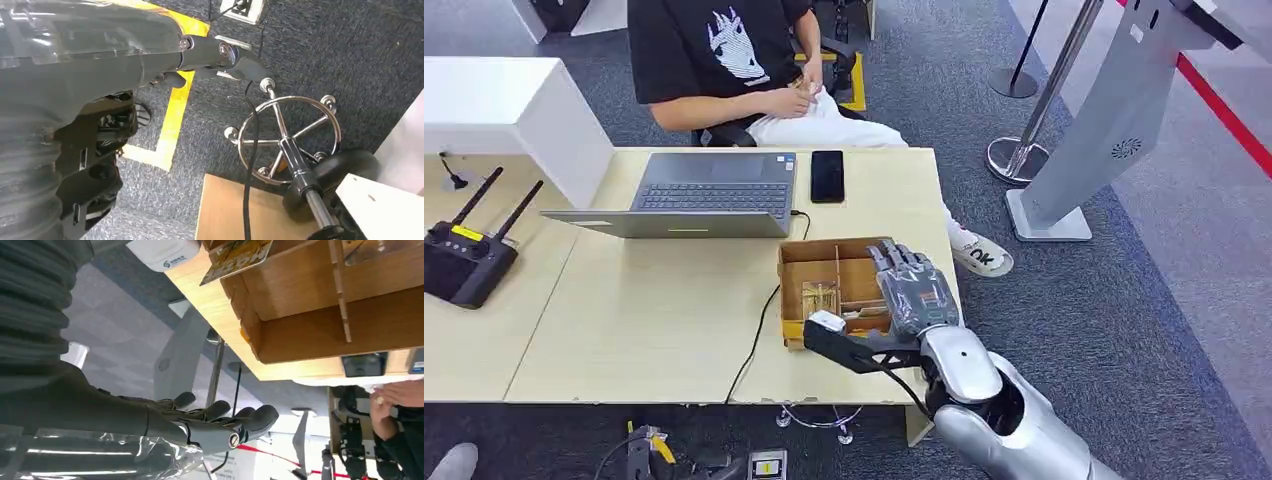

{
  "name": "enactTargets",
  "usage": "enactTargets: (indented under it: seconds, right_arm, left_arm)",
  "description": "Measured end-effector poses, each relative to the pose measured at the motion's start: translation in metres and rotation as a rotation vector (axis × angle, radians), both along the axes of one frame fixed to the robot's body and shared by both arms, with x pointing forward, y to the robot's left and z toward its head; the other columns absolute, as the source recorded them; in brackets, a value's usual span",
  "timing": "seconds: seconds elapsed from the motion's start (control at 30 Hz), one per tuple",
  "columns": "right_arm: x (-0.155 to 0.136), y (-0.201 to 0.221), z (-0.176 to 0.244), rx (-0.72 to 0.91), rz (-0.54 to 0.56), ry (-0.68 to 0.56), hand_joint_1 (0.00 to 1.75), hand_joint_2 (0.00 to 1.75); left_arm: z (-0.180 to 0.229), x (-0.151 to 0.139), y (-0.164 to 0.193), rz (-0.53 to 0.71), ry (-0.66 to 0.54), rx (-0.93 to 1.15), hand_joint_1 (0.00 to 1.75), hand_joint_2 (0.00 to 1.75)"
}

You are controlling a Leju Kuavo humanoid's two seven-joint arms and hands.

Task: Pass the card to the sensor for recognition and then transmit it.

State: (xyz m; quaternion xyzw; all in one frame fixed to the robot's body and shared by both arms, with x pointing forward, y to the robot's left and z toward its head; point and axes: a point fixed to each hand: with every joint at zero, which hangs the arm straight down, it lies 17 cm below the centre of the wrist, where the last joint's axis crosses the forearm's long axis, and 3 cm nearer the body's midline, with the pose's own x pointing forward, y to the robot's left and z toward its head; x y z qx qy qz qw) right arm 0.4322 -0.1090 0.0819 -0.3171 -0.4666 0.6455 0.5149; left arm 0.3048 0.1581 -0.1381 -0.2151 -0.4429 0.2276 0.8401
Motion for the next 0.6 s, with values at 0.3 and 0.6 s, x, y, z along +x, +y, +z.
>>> enactTargets:
  seconds: [0.3,0.6]
  right_arm:
    - [0.01,-0.017,-0.019,-0.103,-0.031,-0.011,0.0,1.75]
    - [0.009,-0.028,-0.04,-0.14,-0.05,0.032,0.0,1.75]
  left_arm:
    - [0.001,0.001,0.001,0.004,-0.001,-0.003,0.0,1.75]
    - [0.001,0.001,0.0,-0.003,0.002,-0.006,0.0,1.75]
